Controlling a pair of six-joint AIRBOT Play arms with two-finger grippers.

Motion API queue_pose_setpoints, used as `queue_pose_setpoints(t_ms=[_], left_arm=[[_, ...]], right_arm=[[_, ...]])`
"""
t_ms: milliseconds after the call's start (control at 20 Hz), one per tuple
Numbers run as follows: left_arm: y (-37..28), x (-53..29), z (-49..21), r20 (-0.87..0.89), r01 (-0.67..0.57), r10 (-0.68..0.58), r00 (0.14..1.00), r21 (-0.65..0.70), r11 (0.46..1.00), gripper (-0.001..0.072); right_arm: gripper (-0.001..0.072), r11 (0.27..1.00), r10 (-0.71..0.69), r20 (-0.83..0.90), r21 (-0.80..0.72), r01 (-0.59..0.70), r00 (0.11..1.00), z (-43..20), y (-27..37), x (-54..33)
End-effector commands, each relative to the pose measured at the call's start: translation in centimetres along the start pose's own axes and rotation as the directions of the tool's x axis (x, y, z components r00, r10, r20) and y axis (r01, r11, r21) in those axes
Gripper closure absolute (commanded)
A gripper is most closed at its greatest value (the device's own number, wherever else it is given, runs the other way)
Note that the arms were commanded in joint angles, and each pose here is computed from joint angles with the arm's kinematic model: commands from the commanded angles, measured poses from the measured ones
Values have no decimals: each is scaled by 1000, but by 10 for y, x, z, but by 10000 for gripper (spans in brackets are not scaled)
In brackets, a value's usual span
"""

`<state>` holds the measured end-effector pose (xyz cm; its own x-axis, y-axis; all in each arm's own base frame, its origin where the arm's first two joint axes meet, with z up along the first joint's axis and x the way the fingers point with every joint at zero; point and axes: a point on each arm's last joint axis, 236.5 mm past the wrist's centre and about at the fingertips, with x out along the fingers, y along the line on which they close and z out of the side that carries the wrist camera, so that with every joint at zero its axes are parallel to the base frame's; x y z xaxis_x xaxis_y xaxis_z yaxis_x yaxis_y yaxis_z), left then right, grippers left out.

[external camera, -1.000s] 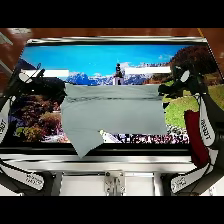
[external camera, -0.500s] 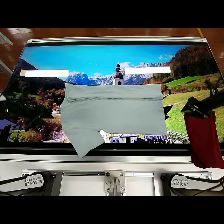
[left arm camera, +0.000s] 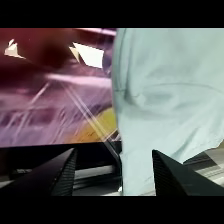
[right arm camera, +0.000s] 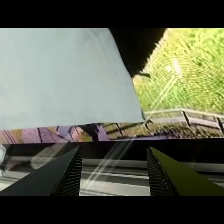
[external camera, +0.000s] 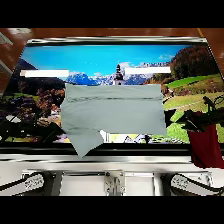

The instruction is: Fold the shirts.

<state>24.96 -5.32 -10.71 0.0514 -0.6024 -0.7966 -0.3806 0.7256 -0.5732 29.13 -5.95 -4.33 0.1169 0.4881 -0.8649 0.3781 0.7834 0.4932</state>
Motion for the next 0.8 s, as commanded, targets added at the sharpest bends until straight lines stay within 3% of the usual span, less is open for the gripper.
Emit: queue_pose_setpoints(t_ms=[0, 200, 250, 350, 450, 750], left_arm=[[-11, 20, -5, -20, 20, -20, 1000, 7, 1000, 198], [-19, 35, -12, -68, 44, -45, 997, -12, 999, 199], [-22, 37, -11, -67, 55, -57, 996, -23, 998, 254], [-26, 39, -3, -35, 69, -70, 997, -34, 997, 518], [-29, 39, 0, -22, 81, -82, 996, -42, 996, 679], [-33, 36, -4, -35, 91, -91, 995, -7, 996, 676]], right_arm=[[174, 1000, 0, 20, 9, 0, 1000, 2, -2, 3], [174, 1000, -5, 30, 14, 4, 1000, 4, -3, 3], [174, 1000, -11, 34, 22, 10, 999, 5, -5, 3], [173, 999, -22, 36, 42, 21, 999, 5, -9, 6], [85, 998, -14, 1, 57, 14, 1000, -7, -12, 17], [85, 990, 74, -50, 125, -67, 996, -31, -7, 65]])
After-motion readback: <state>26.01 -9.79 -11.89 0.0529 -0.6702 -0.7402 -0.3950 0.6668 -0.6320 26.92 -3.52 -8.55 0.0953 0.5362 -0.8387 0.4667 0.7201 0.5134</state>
